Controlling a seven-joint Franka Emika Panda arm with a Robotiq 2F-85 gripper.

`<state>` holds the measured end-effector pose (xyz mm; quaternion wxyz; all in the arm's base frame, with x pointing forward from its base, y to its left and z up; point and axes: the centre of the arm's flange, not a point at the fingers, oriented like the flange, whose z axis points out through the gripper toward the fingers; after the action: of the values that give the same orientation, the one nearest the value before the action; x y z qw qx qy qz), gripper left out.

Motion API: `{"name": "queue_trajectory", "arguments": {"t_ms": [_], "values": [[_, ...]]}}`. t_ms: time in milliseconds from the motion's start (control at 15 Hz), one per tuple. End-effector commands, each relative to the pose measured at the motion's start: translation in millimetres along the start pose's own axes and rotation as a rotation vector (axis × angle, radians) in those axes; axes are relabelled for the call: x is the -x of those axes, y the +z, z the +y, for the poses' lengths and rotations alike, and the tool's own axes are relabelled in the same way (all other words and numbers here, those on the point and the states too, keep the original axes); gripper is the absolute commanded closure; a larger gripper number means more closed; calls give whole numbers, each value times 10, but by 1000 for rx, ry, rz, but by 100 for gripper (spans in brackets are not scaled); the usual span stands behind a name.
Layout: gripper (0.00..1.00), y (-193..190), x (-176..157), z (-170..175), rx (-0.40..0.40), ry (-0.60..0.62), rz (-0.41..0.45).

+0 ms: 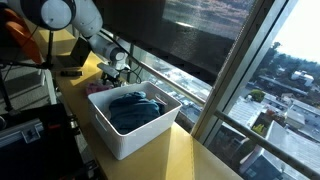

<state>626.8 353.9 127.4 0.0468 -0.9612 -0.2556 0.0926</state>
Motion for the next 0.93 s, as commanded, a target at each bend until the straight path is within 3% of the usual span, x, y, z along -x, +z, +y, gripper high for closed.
{"name": "queue_trajectory", "arguments": {"t_ms": [0, 467, 600, 867], "values": [[42, -48, -67, 91, -44, 13, -6], [95, -384, 158, 652, -90, 117, 26], [100, -522, 228, 867, -105, 156, 44], [98, -882, 433, 1224, -134, 214, 81]]}}
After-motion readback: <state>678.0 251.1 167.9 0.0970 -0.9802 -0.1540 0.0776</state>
